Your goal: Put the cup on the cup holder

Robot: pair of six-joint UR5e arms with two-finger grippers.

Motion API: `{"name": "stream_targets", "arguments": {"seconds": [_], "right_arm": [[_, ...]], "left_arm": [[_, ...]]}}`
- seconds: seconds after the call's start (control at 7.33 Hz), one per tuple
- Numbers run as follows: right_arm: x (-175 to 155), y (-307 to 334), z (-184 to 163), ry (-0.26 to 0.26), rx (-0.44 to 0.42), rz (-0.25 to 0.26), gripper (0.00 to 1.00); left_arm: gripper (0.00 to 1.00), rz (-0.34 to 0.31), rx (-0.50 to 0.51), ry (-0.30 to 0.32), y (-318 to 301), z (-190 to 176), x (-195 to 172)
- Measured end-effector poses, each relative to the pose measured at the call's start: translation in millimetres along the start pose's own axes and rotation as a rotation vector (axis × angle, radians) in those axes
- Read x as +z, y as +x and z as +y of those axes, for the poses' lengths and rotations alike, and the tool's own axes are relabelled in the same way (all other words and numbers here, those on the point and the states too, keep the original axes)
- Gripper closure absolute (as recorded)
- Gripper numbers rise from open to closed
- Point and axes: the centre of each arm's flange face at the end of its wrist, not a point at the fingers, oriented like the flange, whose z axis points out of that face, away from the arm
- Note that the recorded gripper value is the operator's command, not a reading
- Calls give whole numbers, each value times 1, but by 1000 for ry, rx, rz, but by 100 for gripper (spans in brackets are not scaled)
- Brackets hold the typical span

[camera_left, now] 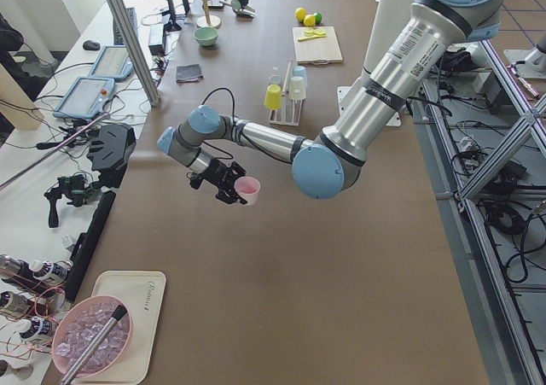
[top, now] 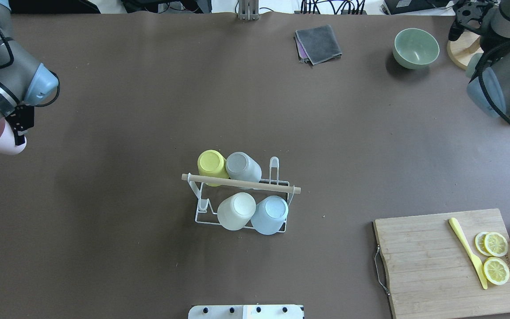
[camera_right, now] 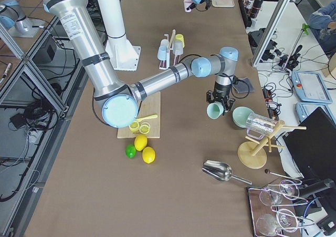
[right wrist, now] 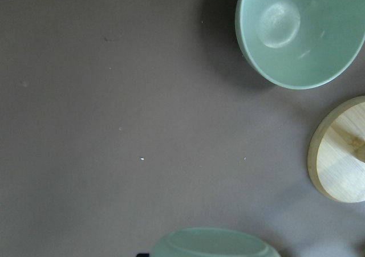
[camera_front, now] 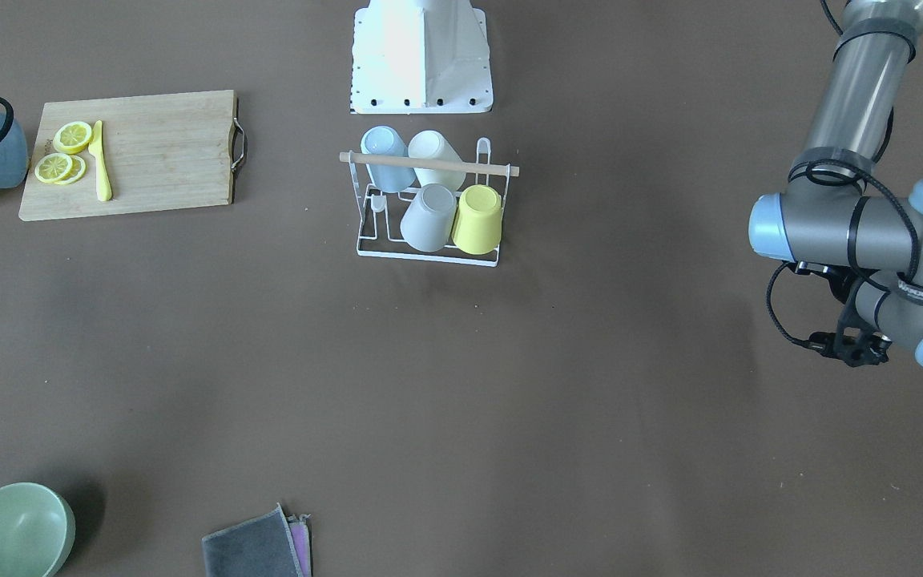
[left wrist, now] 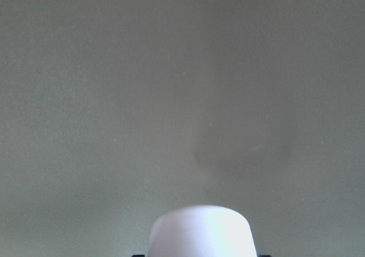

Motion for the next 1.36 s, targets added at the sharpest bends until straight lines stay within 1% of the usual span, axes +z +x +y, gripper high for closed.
{"name": "stream_targets", "arguments": {"seconds": [0.14, 0.27, 0.55, 0.68, 0.82, 0.95, 1.09, 1.23, 1.36], "right_arm": [[-10, -9, 5, 34, 61, -52, 100], [-22, -17, 8, 58, 111, -95, 100], [-48, -31, 6, 108, 119, -118, 100], [-62, -44, 5, 146, 130, -153, 100], [-76, -59, 6, 204, 127, -206, 100], [-92, -72, 4, 269, 101, -229, 100], [-107, -82, -2, 337, 70, -231, 100], [-119, -93, -12, 426, 37, -225, 100], [-130, -107, -23, 532, 16, -224, 100]], "left_arm": [[100, -15, 19, 40, 5, 14, -21], [100, -33, 34, 79, 7, 23, -37], [100, -63, 49, 152, 11, 22, -50], [100, -72, 24, 186, 15, 18, -53], [100, -80, 3, 231, 18, 13, -56], [100, -99, 6, 277, 22, 11, -61], [100, -156, 31, 338, 28, 13, -72], [100, -247, 67, 411, 36, 20, -83], [100, -318, 96, 477, 46, 28, -93]]}}
